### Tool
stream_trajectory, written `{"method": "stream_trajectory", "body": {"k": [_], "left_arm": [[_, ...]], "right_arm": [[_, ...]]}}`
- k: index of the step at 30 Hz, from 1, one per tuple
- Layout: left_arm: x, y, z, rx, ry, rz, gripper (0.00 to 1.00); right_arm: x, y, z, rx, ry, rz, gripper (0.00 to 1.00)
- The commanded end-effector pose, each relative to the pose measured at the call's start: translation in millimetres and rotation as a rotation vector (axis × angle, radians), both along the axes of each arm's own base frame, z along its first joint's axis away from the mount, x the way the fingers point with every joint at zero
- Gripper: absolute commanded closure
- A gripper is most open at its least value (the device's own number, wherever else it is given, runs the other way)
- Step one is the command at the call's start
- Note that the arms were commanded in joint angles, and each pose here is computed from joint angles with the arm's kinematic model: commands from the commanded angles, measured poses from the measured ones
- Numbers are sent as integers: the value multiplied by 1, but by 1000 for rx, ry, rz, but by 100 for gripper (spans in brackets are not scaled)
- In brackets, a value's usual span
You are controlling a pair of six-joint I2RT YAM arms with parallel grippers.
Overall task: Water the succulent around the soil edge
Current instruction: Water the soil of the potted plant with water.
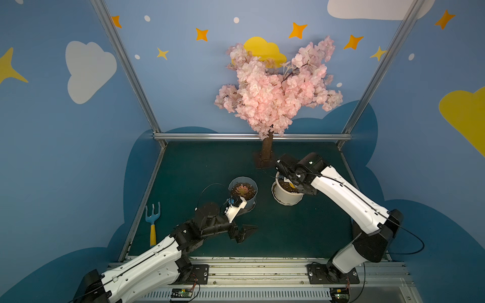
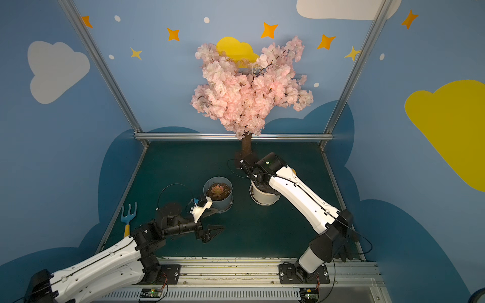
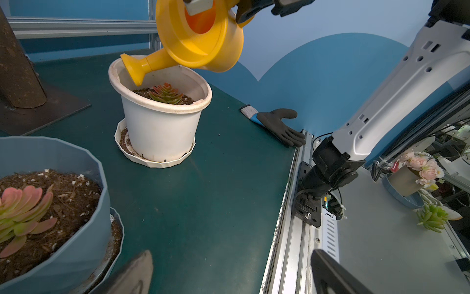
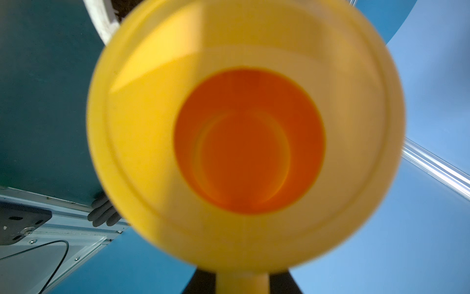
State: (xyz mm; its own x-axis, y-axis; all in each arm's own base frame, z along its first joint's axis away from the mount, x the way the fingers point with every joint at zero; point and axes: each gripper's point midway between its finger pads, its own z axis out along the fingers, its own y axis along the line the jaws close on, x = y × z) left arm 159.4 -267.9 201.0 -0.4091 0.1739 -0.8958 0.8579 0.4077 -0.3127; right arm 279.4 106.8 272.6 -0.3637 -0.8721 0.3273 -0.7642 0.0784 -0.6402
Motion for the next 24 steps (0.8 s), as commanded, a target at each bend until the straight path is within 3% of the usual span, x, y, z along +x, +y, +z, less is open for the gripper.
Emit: {"method": "stream_trajectory", "body": {"k": [1, 24], "left_arm": [[-1, -3, 14, -16, -30, -18, 0], [5, -2, 12, 0, -43, 7, 0]], "right_arm": [[-6, -3, 16, 46, -44, -3, 100], [-27, -11, 11, 45, -13, 3, 100]]}}
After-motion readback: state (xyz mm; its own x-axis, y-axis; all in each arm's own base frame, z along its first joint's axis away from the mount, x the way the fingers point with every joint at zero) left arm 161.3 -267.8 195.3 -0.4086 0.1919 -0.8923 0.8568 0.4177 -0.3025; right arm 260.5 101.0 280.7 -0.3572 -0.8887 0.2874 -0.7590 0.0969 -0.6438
